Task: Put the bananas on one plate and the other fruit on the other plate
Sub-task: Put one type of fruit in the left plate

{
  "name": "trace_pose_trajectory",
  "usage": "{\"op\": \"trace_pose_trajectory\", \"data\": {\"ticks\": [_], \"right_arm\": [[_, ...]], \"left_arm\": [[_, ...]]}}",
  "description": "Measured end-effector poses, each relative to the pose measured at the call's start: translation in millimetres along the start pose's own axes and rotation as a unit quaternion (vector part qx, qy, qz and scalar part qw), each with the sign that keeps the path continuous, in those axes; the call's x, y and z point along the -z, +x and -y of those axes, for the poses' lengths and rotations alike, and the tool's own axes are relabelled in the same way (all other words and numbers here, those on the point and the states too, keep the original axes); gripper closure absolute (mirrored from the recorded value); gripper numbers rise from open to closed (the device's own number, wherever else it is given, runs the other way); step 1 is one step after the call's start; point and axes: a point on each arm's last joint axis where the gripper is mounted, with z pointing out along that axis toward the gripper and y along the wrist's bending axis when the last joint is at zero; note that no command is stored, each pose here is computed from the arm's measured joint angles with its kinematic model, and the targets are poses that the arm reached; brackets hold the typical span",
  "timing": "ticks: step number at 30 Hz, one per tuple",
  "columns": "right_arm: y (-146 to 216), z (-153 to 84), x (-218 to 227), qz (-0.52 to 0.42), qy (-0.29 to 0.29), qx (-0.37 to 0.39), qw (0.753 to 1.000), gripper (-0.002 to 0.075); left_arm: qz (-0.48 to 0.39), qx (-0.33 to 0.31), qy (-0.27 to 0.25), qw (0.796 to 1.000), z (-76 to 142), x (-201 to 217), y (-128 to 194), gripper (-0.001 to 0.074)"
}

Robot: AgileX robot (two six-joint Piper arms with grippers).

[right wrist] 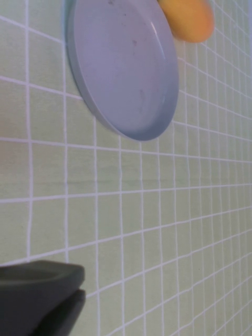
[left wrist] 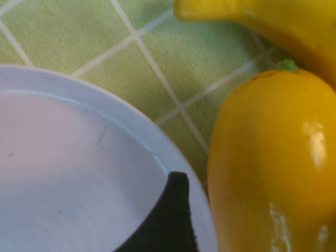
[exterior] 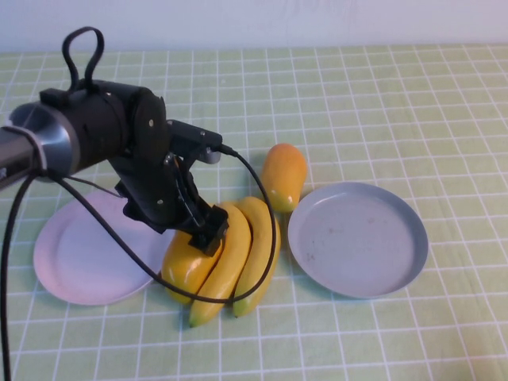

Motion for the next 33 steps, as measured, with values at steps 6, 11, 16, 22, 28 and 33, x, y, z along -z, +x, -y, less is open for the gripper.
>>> {"op": "trace_pose_trajectory", "data": {"ticks": [6,11,16,22,28,33], "right_arm": [[0,0,0,0.0,0.0,0.0,1.0,0.0741],[0,0,0,0.0,0.0,0.0,1.0,0.0741],[0,0,0,0.0,0.0,0.0,1.0,0.0741],[0,0,0,0.0,0.0,0.0,1.0,0.0741],[0,0,0,0.0,0.0,0.0,1.0,0.0741],[0,0,0,0.0,0.0,0.0,1.0,0.0741]], "left_arm": [[-0.017,0.001,0.002,1.0,-1,-17,0,0.0067],[-0.023,0.002,0.002,1.0,-2,-23,0,0.0067],[-0.022,0.002,0.002,1.0,-2,-23,0,0.012],[-0.021,0.002,0.002,1.0,-2,-22,-1,0.0218],[-0.021,0.0,0.003,1.0,-1,-10,-10,0.0218],[-0.022,-0.004,0.006,1.0,-1,15,-24,0.0218]]}}
